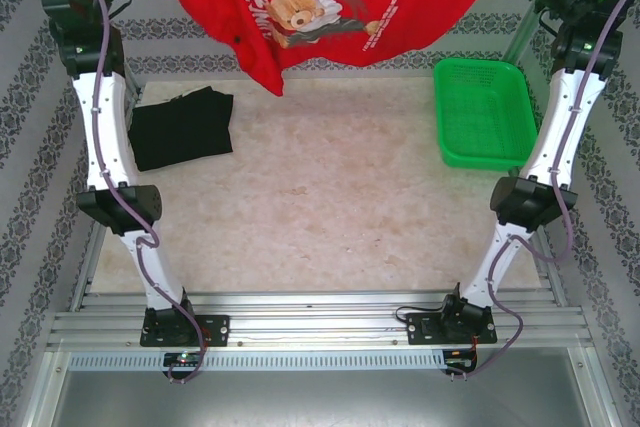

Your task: Fold and stack the t-shirts

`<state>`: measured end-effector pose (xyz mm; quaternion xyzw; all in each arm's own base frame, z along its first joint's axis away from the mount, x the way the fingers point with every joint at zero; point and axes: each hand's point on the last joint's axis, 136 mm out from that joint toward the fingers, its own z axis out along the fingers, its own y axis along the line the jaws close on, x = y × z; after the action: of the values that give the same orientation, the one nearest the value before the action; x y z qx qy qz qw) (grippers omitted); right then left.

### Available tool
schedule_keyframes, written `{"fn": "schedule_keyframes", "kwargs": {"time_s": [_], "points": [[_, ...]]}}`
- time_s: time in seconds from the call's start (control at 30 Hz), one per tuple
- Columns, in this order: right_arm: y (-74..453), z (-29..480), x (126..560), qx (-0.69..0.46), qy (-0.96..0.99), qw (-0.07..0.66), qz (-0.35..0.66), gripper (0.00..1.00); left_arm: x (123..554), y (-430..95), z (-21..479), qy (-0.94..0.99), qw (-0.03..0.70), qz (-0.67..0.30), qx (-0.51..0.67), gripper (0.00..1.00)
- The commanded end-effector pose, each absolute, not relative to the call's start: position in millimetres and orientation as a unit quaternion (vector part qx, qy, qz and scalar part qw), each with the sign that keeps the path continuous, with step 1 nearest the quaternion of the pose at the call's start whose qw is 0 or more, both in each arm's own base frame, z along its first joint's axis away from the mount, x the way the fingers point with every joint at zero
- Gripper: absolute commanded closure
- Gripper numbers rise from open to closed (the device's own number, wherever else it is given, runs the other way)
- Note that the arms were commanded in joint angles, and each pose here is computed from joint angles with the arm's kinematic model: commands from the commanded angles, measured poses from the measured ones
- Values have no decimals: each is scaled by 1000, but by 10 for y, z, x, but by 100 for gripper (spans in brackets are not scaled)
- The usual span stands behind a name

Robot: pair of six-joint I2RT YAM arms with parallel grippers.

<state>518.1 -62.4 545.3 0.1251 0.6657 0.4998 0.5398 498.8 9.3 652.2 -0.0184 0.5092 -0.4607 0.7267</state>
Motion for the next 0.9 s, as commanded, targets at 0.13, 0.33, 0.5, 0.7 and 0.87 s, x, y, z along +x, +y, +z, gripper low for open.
{"fn": "schedule_keyframes", "kwargs": {"time_s": [0.13,0.33,0.5,0.7,0.87], "points": [[-686,4020,4890,146,772,462,412,100,4662,195,5137,588,692,-414,-63,100],[-589,2555,4233,216,830,359,368,100,4119,189,2956,707,566,-378,-193,100],[-533,1832,3606,276,852,292,335,100,3594,166,2161,770,493,-335,-229,100],[-641,1351,2979,365,851,243,289,100,3050,98,1568,818,410,-295,-273,100],[-627,1153,2660,415,842,210,274,100,2719,77,1396,822,394,-275,-305,100]]}}
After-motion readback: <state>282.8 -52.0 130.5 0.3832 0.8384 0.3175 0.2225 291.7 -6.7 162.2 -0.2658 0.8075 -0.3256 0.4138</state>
